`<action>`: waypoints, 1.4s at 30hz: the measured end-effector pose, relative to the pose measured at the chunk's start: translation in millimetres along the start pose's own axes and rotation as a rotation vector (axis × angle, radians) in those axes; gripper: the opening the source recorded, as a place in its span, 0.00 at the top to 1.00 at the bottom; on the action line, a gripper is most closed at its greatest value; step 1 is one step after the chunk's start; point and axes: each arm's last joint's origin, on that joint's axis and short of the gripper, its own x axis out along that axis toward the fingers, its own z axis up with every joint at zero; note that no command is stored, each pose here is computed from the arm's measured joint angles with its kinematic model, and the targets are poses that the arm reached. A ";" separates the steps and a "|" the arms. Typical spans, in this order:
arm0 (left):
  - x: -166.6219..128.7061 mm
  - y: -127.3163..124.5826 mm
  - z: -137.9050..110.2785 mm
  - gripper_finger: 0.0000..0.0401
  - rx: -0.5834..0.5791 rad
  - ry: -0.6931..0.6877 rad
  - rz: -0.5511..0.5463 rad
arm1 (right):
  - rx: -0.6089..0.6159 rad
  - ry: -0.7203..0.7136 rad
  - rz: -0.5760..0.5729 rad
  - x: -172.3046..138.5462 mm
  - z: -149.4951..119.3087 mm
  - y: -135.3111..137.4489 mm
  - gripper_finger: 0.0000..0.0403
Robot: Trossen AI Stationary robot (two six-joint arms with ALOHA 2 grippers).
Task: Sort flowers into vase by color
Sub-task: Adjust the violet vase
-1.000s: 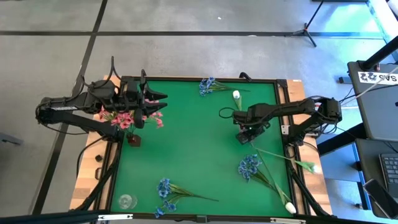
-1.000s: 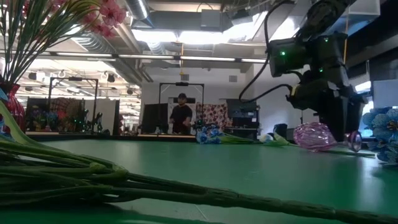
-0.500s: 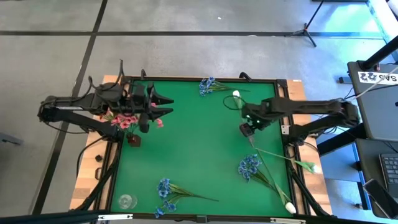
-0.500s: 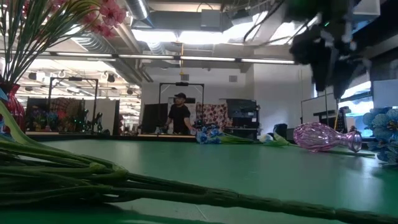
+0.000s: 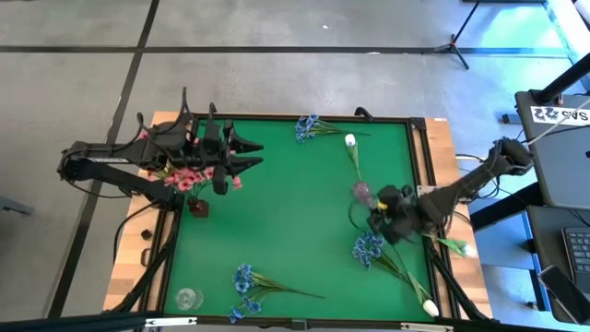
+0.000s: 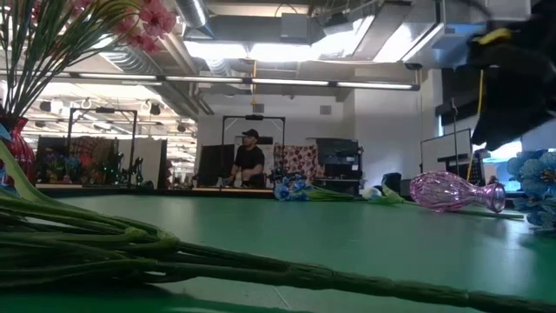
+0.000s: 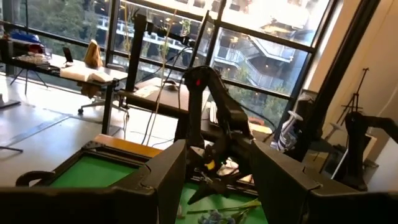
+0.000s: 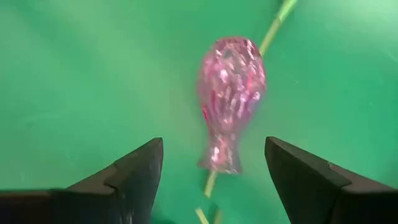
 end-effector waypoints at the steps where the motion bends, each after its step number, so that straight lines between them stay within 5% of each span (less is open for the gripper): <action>1: -0.1 -0.3 0.0 0.57 0.003 0.000 -0.002 | -0.023 -0.059 0.020 2.5 -9.2 -1.1 0.30; 10: -0.3 0.2 0.1 0.57 -0.017 -0.003 0.012 | 0.013 -0.168 0.171 36.3 -54.1 -16.7 0.30; 31: -0.5 2.5 0.5 0.57 -0.084 -0.025 0.090 | 0.109 -0.120 0.017 46.5 -57.2 -37.0 0.30; 36: -0.5 2.5 0.5 0.57 -0.076 -0.024 0.090 | -0.127 -0.003 0.095 27.1 -46.2 -20.7 0.30; 42: -0.5 2.6 0.1 0.57 -0.049 -0.019 0.092 | -0.351 0.146 0.057 1.5 9.7 -8.6 0.30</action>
